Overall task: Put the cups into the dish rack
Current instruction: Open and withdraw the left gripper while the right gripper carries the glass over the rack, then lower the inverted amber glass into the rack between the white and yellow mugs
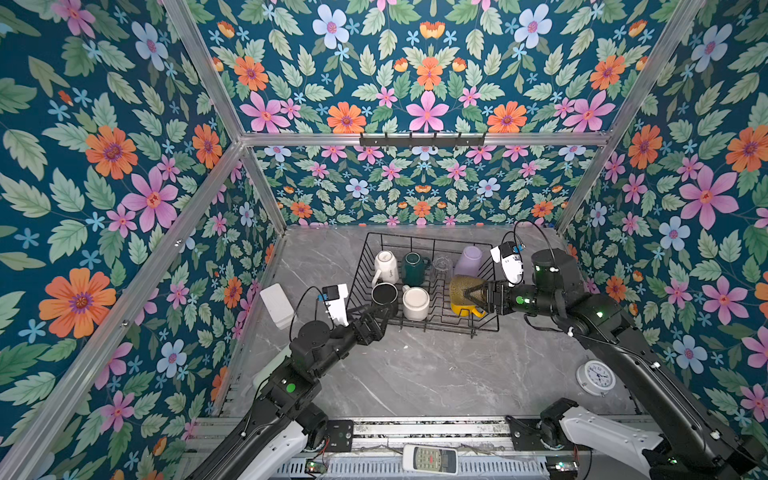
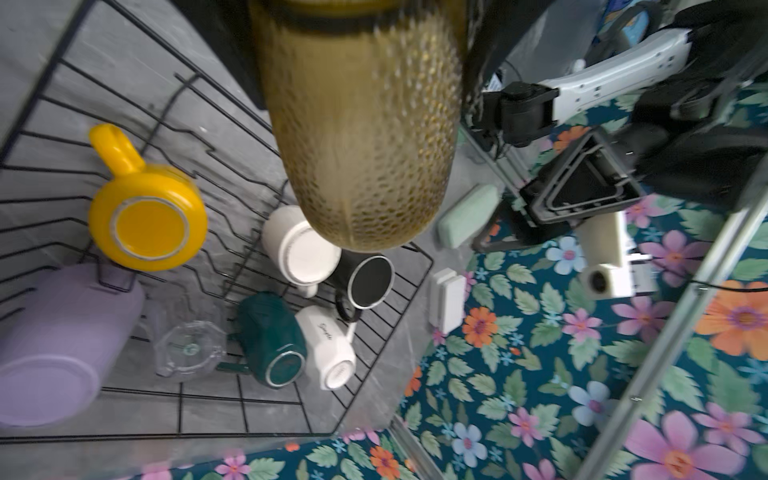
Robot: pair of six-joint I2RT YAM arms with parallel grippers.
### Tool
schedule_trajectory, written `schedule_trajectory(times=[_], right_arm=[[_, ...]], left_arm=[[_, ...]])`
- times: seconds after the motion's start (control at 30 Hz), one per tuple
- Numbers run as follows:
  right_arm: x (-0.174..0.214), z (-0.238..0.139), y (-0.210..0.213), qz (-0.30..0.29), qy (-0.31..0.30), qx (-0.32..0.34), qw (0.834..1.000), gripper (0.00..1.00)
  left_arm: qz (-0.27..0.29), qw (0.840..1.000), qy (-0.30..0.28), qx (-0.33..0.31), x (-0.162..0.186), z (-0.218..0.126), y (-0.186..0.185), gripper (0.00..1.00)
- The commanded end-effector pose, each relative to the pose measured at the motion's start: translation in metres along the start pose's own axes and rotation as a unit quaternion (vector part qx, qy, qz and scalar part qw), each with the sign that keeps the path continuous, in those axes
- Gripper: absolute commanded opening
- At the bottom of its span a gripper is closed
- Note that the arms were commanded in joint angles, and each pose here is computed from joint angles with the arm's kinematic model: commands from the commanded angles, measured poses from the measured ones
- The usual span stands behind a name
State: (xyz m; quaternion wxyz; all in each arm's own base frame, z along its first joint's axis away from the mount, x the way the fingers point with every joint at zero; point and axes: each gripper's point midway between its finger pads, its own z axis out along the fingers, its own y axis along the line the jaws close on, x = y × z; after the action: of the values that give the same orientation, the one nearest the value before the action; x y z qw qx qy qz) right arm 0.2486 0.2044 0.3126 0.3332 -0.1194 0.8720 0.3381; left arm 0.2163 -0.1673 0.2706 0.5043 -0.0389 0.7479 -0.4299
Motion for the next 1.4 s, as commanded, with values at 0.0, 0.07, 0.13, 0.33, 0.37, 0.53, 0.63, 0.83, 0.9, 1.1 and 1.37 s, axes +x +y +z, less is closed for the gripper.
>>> schedule_trajectory(times=[0.0,0.07,0.13,0.33,0.37,0.53,0.63,0.83,0.9,1.1,1.37], right_arm=[[0.001,0.007,-0.028,-0.028,0.025,0.079,0.996,0.0],[-0.003,0.015,-0.034,-0.033,0.034,0.094,0.994,0.0],[-0.007,0.022,-0.038,-0.039,0.043,0.109,0.992,0.0],[-0.014,0.045,-0.044,-0.075,0.073,0.154,0.983,0.0],[-0.015,0.05,-0.044,-0.082,0.08,0.16,0.98,0.0],[-0.014,0.075,-0.049,-0.108,0.114,0.19,0.969,0.0],[-0.012,0.09,-0.054,-0.114,0.13,0.2,0.964,0.0],[-0.003,0.123,-0.068,-0.117,0.171,0.213,0.955,0.0],[-0.001,0.132,-0.071,-0.118,0.182,0.217,0.952,0.0],[0.004,0.152,-0.083,-0.124,0.199,0.231,0.944,0.0],[0.006,0.177,-0.097,-0.128,0.216,0.249,0.935,0.0]], left_arm=[[0.012,0.995,-0.034,-0.09,-0.006,-0.016,0.037,1.0],[0.01,0.994,-0.046,-0.098,-0.008,-0.024,0.041,1.0],[0.009,0.993,-0.052,-0.104,-0.009,-0.029,0.044,1.0],[0.01,0.991,-0.06,-0.115,-0.012,-0.041,0.048,1.0],[0.011,0.991,-0.061,-0.115,-0.013,-0.042,0.048,1.0],[0.01,0.991,-0.065,-0.116,-0.013,-0.046,0.049,1.0],[0.012,0.991,-0.068,-0.115,-0.015,-0.049,0.048,1.0],[0.017,0.991,-0.066,-0.118,-0.017,-0.051,0.047,1.0],[0.019,0.99,-0.066,-0.12,-0.017,-0.052,0.047,1.0],[0.023,0.99,-0.068,-0.125,-0.02,-0.055,0.047,1.0],[0.022,0.989,-0.07,-0.128,-0.02,-0.058,0.048,1.0]])
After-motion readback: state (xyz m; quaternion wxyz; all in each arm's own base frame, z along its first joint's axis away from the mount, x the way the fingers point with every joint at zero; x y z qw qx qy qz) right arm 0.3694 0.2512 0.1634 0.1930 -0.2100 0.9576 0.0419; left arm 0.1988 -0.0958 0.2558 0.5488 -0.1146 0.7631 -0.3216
